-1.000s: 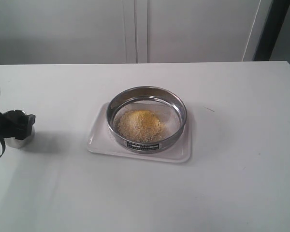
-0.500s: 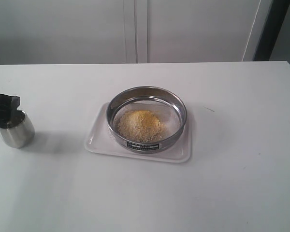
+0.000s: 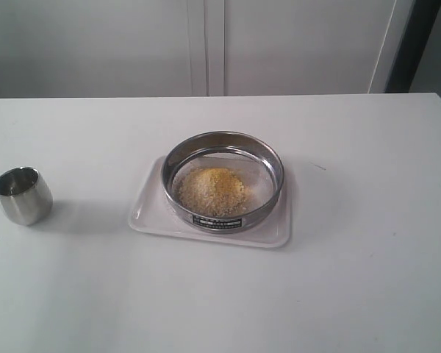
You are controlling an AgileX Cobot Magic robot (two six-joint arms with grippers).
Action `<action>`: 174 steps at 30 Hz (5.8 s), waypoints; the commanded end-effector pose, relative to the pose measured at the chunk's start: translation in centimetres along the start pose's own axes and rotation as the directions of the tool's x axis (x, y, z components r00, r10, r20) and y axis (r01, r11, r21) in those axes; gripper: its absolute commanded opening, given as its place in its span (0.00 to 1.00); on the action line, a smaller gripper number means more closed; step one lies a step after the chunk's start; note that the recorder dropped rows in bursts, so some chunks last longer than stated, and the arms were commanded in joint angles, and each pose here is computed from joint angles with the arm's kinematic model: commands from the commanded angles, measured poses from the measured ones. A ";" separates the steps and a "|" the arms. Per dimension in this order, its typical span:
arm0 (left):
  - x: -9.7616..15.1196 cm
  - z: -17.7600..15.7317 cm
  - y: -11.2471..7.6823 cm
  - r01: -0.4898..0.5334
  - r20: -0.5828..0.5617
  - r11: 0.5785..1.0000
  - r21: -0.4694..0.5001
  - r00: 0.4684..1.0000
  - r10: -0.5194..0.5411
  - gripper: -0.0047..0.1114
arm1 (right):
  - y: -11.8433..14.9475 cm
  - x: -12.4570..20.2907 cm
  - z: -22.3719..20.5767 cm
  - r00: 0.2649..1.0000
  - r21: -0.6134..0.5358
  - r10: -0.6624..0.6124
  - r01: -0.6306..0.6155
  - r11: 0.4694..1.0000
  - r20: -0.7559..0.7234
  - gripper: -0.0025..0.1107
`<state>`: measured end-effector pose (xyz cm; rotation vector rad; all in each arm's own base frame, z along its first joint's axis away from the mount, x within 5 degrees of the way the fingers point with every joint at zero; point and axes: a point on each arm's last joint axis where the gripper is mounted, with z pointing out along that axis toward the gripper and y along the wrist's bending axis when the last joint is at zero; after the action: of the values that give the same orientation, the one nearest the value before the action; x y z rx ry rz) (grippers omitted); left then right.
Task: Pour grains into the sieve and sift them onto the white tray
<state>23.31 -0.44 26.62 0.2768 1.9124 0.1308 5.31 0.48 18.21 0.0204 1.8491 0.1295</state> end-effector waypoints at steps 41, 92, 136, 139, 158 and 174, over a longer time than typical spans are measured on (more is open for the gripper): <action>4.0 -7.1 -0.9 0.220 -0.428 0.974 -0.050 0.877 -0.220 0.04 | 0.0 0.0 0.0 1.000 0.000 -0.008 0.008 1.000 0.013 0.02; 4.3 -7.7 -0.9 0.218 -0.420 0.975 -0.050 0.881 -0.218 0.04 | 2.0 -12.5 -1.9 0.750 -0.262 0.222 -0.068 0.963 0.623 0.02; 4.3 -7.7 -0.9 0.218 -0.420 0.975 -0.050 0.881 -0.218 0.04 | 7.0 -9.1 17.0 0.749 -0.405 -0.265 -0.005 0.914 -0.607 0.02; 4.3 -7.7 -0.9 0.218 -0.420 0.975 -0.050 0.881 -0.218 0.04 | 7.7 -10.6 17.6 0.766 -0.429 -0.279 0.005 0.903 -0.579 0.02; 4.3 -7.7 -0.9 0.218 -0.420 0.975 -0.050 0.881 -0.218 0.04 | 11.8 -13.9 33.1 0.659 -0.331 -0.352 0.163 0.929 -0.664 0.56; 4.3 -7.7 -0.9 0.216 -0.420 0.975 -0.050 0.881 -0.217 0.04 | 12.8 -9.4 37.6 0.596 -0.322 -0.316 0.100 0.941 -0.738 0.52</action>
<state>14.80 0.16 25.36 0.0297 2.3587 0.0523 42.98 15.25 18.13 -0.5307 2.7159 0.2274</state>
